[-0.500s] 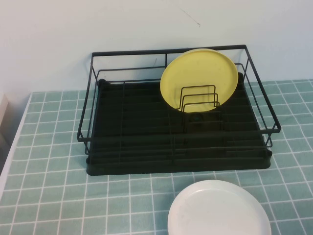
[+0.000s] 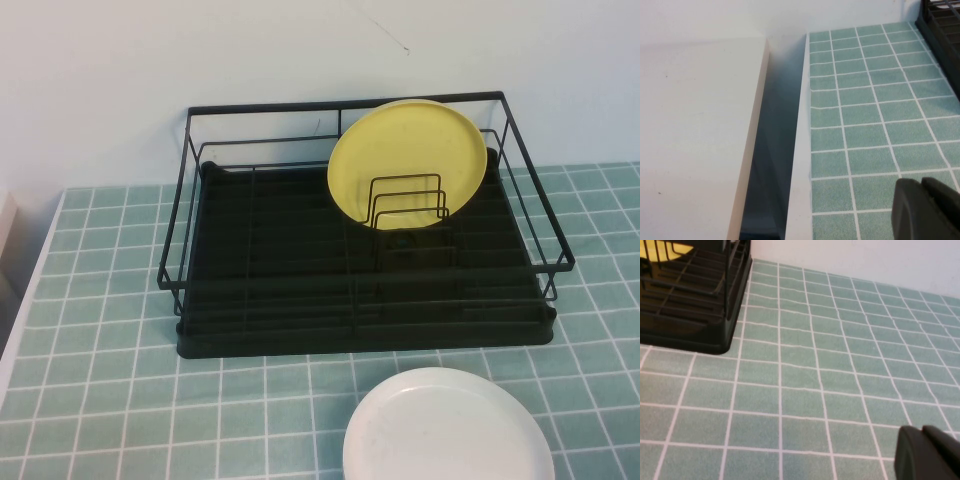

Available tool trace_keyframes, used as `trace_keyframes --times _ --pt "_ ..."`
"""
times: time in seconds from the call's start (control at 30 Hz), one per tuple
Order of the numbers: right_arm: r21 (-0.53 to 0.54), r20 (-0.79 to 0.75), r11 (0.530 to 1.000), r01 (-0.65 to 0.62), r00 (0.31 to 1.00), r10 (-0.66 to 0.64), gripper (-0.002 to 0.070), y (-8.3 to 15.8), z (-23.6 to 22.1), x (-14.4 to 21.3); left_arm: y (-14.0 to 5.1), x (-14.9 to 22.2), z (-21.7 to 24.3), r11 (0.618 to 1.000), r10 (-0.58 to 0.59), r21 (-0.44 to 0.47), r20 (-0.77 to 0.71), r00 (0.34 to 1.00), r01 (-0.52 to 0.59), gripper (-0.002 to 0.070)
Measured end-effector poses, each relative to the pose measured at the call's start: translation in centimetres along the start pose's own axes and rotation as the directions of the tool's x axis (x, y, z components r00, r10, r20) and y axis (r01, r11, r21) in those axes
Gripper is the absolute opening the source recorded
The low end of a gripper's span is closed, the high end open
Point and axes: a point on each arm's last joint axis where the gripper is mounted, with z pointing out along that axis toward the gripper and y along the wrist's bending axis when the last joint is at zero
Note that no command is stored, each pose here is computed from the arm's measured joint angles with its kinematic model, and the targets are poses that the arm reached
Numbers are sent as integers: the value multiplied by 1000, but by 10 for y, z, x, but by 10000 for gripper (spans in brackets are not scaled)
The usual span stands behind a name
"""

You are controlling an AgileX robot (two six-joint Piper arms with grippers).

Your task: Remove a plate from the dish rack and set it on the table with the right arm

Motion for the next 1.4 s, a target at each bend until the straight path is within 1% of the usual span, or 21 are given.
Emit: trace_keyframes --times 0.27,0.37,0.43,0.53,0.6,0.63,0.67,0.7,0.77,0.8,0.87,0.93,1.03,1.1,1.33,1.4 --pt "0 0 1000 0 1000 0 -1 0 0 0 0 0 0 1000 0 0 0 1000 0 -3" --pt "-10 2 1000 -24 1000 24 -1 1 0 0 0 0 0 1000 0 0 0 1000 0 -3" --pt "-30 7 997 -72 997 72 -1 3 0 -1 0 0 0 1000 0 0 0 1000 0 -3" --pt "-95 14 970 -223 974 225 -1 8 0 -3 0 0 0 1000 0 0 0 1000 0 -3" --pt "-176 0 897 -405 911 411 -1 15 -1 -5 0 0 0 1000 0 0 0 1000 0 -3" --pt "-209 -9 856 -472 876 481 -1 17 -1 -7 0 0 0 1000 0 0 0 1000 0 -3" --pt "-248 -21 796 -553 824 566 -1 20 -2 -10 0 0 0 1000 0 0 0 1000 0 -3" --pt "-290 -40 715 -636 754 655 -1 23 -3 -13 0 0 0 1000 0 0 0 1000 0 -3" --pt "-334 -59 603 -725 654 754 -1 24 -5 -18 0 0 0 1000 0 0 0 1000 0 -3" --pt "-349 -65 557 -754 612 788 -1 24 -5 -20 0 0 0 1000 0 0 0 1000 0 -3" --pt "-361 -69 511 -780 569 820 -1 24 -6 -23 0 0 0 1000 0 0 0 1000 0 -3" --pt "-363 -56 521 -772 576 815 -1 23 -6 -23 0 0 0 1000 0 0 0 1000 0 -3" --pt "-363 -13 596 -716 643 765 -1 22 -6 -23 0 0 0 1000 0 0 0 1000 0 -3" --pt "-363 6 635 -682 680 733 -1 22 -6 -23 0 0 0 1000 0 0 0 1000 0 -3" --pt "-360 47 717 -596 756 653 -1 23 -6 -23 0 0 0 1000 0 0 0 1000 0 -3" --pt "-359 53 728 -583 767 640 -1 23 -6 -23 0 0 0 1000 0 0 0 1000 0 -3"
